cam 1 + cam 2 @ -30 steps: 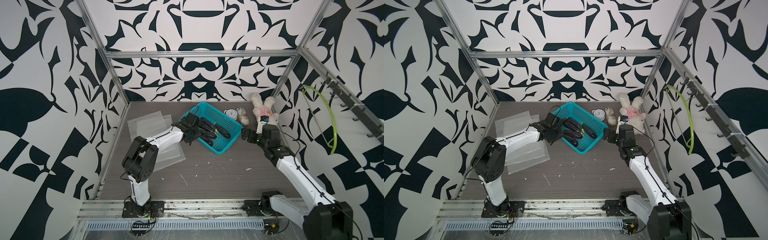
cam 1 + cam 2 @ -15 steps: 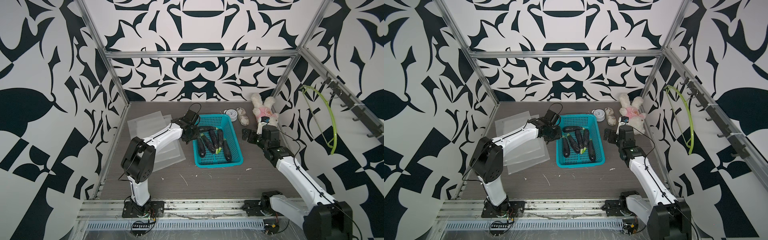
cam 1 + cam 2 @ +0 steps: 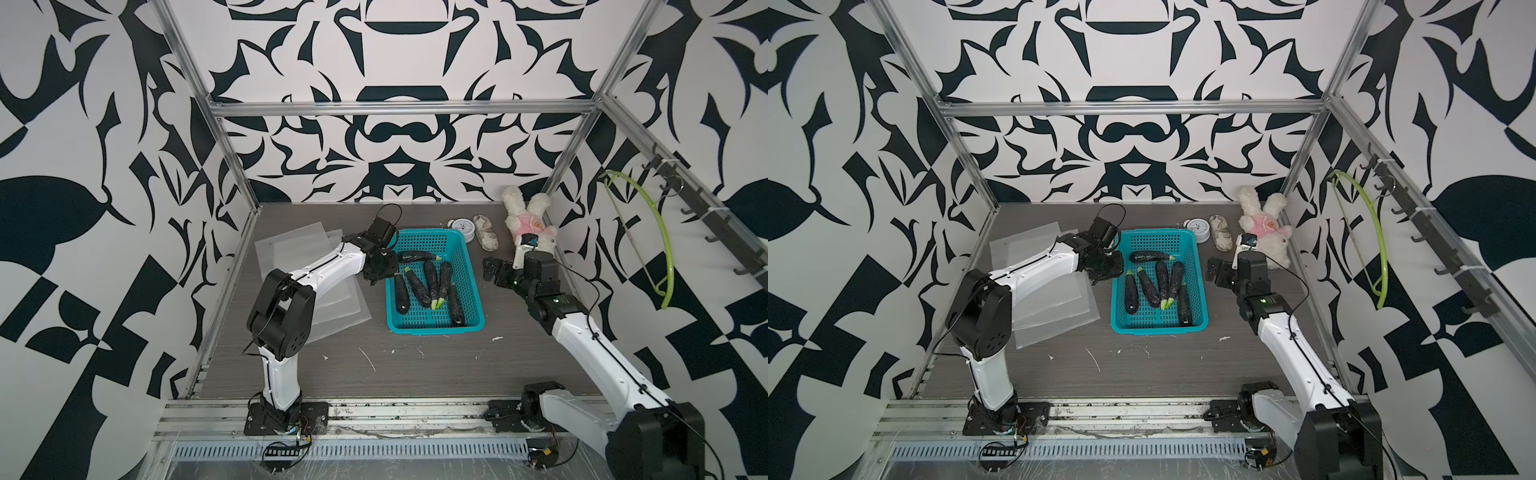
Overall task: Place the eggplant in a zip-top bag and seal the zipper
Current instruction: Adjust the basket at the center of the board.
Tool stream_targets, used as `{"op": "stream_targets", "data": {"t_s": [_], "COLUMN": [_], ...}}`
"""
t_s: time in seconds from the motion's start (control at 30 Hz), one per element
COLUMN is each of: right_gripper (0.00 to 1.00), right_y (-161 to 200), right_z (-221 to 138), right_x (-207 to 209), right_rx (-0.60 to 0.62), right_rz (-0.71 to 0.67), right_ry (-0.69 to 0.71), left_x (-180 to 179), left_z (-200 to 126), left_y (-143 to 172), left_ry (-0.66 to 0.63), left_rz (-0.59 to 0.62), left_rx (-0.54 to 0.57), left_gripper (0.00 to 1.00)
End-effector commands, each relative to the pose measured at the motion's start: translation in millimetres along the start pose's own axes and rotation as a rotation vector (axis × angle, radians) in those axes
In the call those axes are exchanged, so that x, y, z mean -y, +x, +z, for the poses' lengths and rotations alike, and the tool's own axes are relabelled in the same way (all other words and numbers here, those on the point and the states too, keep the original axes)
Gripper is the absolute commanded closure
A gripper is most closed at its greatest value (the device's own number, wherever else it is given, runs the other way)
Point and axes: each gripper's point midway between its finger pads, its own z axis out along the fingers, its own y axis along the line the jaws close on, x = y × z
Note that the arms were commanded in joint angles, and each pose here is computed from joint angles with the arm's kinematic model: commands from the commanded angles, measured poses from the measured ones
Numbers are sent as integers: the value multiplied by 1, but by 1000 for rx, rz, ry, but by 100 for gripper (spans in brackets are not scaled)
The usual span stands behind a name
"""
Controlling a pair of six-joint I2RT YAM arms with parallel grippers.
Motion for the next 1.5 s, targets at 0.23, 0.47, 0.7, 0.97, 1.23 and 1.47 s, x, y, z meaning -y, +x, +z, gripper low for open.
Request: {"op": "stream_targets", "data": {"t_s": [0.23, 0.47, 0.7, 0.97, 1.23, 1.47], "right_gripper": [0, 0, 0, 0, 0, 0], "right_y": [-18, -7, 10, 8, 1, -1], "right_z": [1, 7, 24, 25, 20, 17], "right_x": [-21, -33, -36, -38, -39, -45], "right_rx": [-14, -117, -212, -201, -187, -190], "right_rz": [-2, -46, -65, -79, -84, -95], "right_ry": [-78, -113, -98, -94, -97, -114], "left_x": [12, 1, 5, 8, 16, 19], "left_z": [6, -6, -4, -1, 5, 13], "left_y": [-10, -14, -15, -20, -21, -20], "left_ry": [66, 85, 124, 142, 167, 190], "left_rz": [-36, -78, -124, -161, -200, -247], "left_rx": [17, 42, 40, 55, 59, 62], "left_gripper": [79, 75, 83, 84, 84, 82]}}
